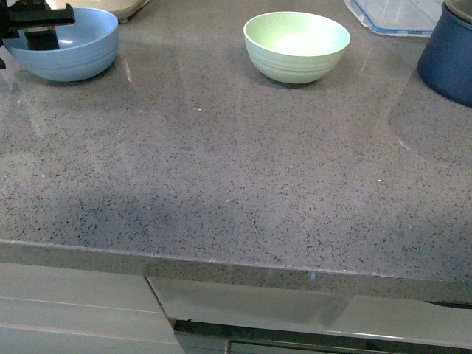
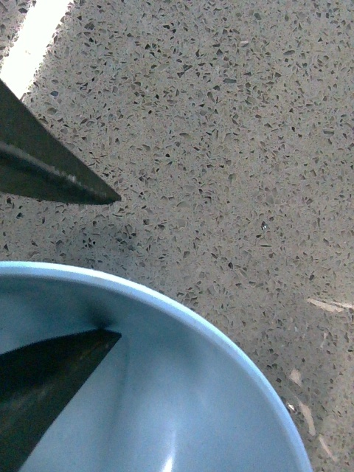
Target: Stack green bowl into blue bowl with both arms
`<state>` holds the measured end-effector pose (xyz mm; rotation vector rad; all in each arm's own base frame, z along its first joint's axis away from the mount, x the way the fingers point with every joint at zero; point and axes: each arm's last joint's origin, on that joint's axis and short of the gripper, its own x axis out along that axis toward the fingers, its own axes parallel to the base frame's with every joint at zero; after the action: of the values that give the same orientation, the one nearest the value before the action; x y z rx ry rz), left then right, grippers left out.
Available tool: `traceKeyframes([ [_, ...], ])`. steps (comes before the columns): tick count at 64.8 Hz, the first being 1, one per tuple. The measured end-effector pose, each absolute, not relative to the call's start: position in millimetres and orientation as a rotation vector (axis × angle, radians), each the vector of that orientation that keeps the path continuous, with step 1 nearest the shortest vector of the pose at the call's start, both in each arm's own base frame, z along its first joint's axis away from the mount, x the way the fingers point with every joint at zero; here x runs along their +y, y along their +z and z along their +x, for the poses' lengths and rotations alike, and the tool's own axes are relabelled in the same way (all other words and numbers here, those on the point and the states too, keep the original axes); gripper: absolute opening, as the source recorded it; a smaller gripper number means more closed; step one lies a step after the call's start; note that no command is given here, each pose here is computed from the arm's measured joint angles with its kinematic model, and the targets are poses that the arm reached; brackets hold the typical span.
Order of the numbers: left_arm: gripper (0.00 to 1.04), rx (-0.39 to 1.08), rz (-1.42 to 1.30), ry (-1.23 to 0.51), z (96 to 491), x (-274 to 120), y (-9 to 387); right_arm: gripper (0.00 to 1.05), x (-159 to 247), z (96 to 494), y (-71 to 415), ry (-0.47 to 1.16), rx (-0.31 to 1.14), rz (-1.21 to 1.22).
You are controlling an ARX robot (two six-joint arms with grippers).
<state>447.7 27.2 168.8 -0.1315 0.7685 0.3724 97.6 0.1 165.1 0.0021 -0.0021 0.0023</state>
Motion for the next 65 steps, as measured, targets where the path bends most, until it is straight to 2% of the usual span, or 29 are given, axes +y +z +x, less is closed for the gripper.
traceKeyframes([
  [13, 0.22, 0.755, -0.176, 0.365, 448.4, 23.0, 170.0, 0.95, 0.1, 97.6, 165.1, 0.002, -0.002, 0.002],
  [20, 0.10, 0.721, -0.208, 0.353, 447.3, 19.7, 181.7, 0.95, 0.1, 97.6, 165.1, 0.002, -0.002, 0.002],
  [40, 0.07, 0.730, -0.204, 0.250, 446.8, -14.2, 190.4, 0.95, 0.1, 97.6, 165.1, 0.002, -0.002, 0.002],
  [65, 0.07, 0.671, -0.204, 0.158, 460.7, -60.2, 218.5, 0.95, 0.1, 97.6, 165.1, 0.002, -0.002, 0.002],
])
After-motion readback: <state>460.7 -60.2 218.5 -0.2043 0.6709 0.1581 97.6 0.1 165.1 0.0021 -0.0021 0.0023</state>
